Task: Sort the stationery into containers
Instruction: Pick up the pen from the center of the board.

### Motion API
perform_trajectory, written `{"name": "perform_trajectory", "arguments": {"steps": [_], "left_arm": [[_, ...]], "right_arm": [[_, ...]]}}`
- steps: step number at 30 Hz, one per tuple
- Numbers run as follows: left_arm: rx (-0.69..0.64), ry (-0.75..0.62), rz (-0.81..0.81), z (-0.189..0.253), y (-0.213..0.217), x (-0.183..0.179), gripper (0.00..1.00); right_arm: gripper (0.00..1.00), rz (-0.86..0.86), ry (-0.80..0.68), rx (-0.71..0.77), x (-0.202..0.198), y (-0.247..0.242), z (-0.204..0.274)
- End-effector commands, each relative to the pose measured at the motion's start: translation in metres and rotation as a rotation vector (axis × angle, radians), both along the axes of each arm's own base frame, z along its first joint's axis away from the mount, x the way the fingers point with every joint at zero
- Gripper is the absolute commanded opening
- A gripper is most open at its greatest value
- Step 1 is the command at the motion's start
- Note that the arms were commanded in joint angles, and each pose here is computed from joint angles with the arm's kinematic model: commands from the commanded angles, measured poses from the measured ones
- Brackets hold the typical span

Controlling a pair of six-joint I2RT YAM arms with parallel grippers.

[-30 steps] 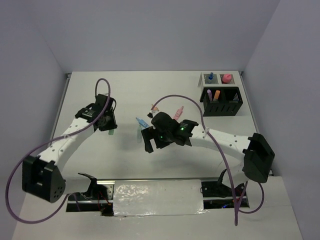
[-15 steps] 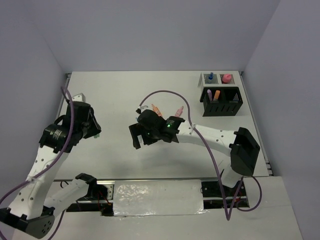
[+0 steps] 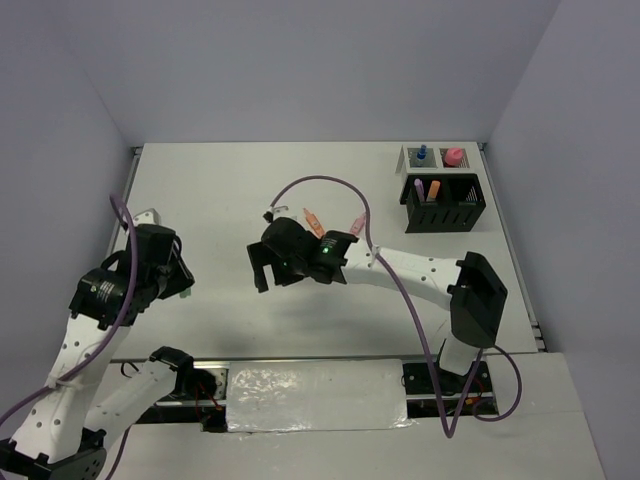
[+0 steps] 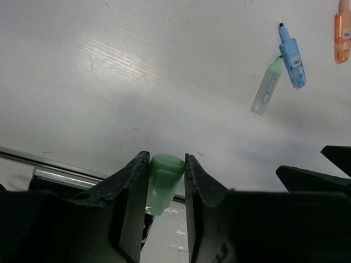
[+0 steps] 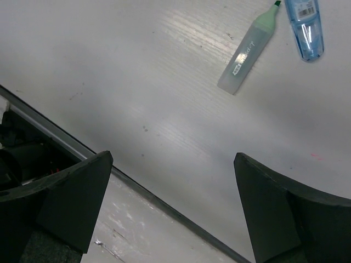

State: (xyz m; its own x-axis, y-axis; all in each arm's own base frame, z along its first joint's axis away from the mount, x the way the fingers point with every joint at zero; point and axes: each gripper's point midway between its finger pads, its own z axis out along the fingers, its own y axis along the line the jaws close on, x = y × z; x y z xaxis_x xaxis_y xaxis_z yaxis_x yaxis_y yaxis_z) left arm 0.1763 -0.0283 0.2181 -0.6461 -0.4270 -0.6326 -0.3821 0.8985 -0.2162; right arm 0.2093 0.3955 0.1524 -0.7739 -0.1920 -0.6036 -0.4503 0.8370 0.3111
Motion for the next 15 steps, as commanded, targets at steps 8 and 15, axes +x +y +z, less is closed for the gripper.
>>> {"name": "perform_trajectory", "arguments": {"steps": [8, 15], "left_arm": [[0.030, -0.011, 0.029, 0.004, 0.010, -0.005, 0.00], [0.047, 0.002, 0.036, -0.001, 0.012, -0.004, 0.00]], "right_arm": [[1.00, -0.094, -0.081, -0.049, 0.018, 0.013, 0.012], [1.00, -0.076, -0.040, -0.033, 0.013, 0.023, -0.002]]}}
